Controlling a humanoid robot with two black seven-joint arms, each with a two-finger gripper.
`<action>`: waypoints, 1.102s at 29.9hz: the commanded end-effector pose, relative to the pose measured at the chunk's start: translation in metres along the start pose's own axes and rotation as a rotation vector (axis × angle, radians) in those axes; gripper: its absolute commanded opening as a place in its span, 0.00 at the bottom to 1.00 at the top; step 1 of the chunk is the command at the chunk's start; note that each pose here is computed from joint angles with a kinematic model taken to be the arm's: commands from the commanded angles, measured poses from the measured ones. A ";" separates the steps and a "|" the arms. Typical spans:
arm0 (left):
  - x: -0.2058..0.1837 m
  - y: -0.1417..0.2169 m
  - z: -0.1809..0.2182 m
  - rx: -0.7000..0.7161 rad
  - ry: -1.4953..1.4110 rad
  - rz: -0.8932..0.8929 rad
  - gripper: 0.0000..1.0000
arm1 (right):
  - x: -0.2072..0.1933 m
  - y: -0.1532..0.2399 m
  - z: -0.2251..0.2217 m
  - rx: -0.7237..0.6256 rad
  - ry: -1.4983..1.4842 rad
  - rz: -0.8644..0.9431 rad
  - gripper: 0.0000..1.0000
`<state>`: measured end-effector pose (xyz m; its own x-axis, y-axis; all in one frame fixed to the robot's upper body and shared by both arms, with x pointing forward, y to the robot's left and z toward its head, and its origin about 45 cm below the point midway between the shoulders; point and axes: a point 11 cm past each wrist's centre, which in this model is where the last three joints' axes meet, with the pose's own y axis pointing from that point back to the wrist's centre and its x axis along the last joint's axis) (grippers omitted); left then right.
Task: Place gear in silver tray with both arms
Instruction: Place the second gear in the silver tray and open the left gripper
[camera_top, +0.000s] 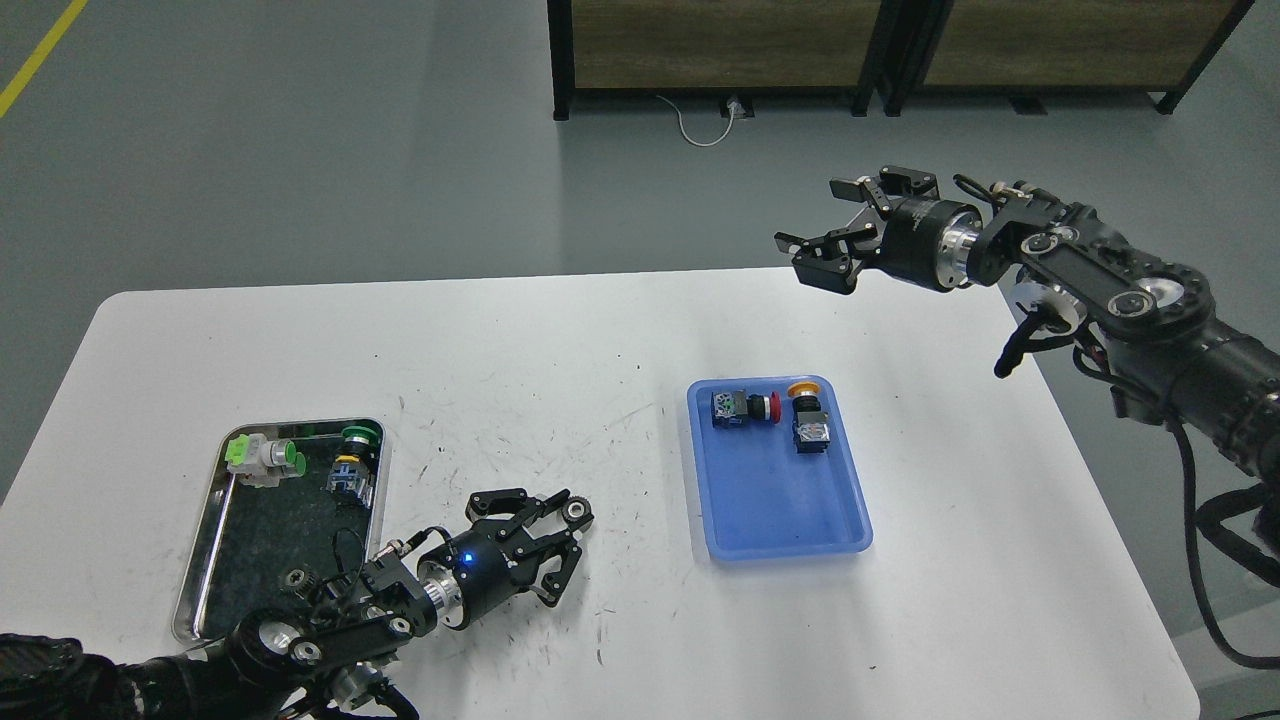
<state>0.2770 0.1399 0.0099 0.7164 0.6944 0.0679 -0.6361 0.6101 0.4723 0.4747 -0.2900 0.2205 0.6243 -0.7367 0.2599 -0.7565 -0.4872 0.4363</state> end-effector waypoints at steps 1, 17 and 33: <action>0.029 0.010 0.010 -0.026 0.006 0.043 0.29 | 0.000 0.000 0.000 0.000 0.000 0.001 0.93; 0.129 0.128 0.023 -0.016 -0.006 0.184 0.29 | 0.003 0.002 0.001 -0.001 0.001 0.013 0.93; 0.145 0.194 -0.043 0.185 0.029 0.285 0.30 | -0.001 -0.004 0.003 -0.007 -0.002 0.018 0.93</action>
<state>0.2476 0.3668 0.0774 0.5257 0.8294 0.1890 -0.7410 0.3373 0.5807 0.4766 -0.2925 0.2189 0.6068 -0.7478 0.2694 -0.7695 -0.4677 0.4348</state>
